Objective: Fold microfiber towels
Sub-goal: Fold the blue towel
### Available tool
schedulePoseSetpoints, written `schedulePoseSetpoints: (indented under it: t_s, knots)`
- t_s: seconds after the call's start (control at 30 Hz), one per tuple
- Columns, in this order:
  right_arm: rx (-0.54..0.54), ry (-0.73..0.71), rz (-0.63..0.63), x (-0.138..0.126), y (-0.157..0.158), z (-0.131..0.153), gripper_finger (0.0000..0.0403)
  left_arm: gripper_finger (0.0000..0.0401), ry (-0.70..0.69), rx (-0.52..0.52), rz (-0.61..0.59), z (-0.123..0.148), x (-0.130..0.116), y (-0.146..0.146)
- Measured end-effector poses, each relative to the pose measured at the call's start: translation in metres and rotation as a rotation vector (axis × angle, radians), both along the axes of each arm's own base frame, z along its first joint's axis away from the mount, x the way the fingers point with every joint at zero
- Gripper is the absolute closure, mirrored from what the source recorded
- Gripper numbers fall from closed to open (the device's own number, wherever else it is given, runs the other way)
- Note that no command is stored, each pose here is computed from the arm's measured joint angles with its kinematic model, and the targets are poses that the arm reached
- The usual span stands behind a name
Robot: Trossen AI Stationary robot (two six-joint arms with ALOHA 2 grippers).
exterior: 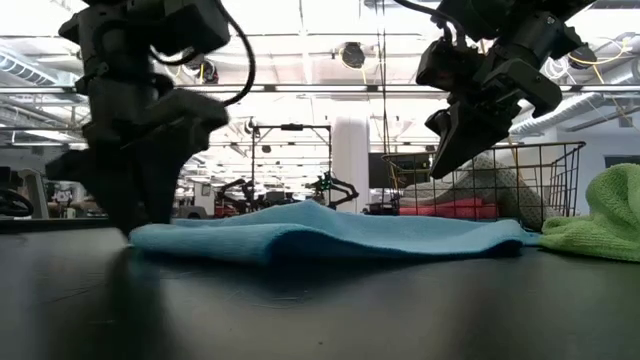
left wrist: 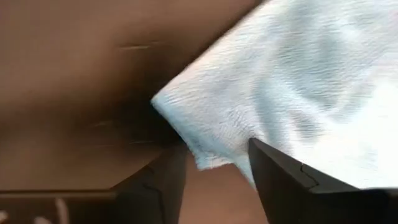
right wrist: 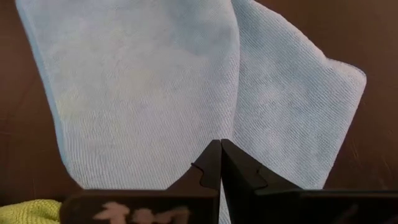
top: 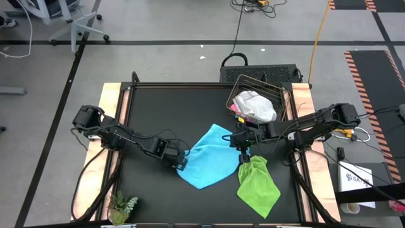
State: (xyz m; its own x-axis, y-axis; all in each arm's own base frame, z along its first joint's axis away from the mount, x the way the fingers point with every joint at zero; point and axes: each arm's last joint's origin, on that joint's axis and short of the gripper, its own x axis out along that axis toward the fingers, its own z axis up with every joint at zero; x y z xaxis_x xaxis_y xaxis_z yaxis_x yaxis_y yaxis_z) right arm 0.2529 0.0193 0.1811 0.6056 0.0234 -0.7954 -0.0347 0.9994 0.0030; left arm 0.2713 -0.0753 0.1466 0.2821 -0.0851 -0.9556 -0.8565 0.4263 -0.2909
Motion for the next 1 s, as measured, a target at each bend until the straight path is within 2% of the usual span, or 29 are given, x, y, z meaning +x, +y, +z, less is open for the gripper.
schedulePoseSetpoints:
  t_s: [0.13,0.33,0.57,0.7,0.83,0.9,1.0]
  knots:
    - [0.001,0.0,-0.001,0.0,0.0,0.0,0.0403,0.0287,-0.088,0.007,-0.027,0.003,0.007,-0.002]
    - [0.002,0.0,-0.002,0.0,0.0,0.0,0.0403,0.0388,-0.097,0.031,-0.064,0.004,0.008,-0.001]
    - [0.002,-0.002,-0.002,0.0,0.0,0.0,0.0403,0.0397,-0.114,0.052,-0.069,0.018,0.001,0.004]
    - [0.003,-0.012,-0.002,0.001,0.0,0.001,0.0403,0.0398,-0.18,0.074,-0.047,0.038,-0.006,0.008]
    - [0.004,-0.029,-0.002,0.002,0.0,0.001,0.0403,0.0399,-0.303,0.149,0.001,0.067,-0.017,0.014]
    - [0.005,-0.037,-0.003,0.003,0.0,0.002,0.0403,0.0399,-0.413,0.197,0.03,0.086,-0.022,0.018]
    - [0.007,-0.049,-0.002,0.004,0.0,0.003,0.0403,0.0399,-0.613,0.323,0.065,0.119,-0.034,0.025]
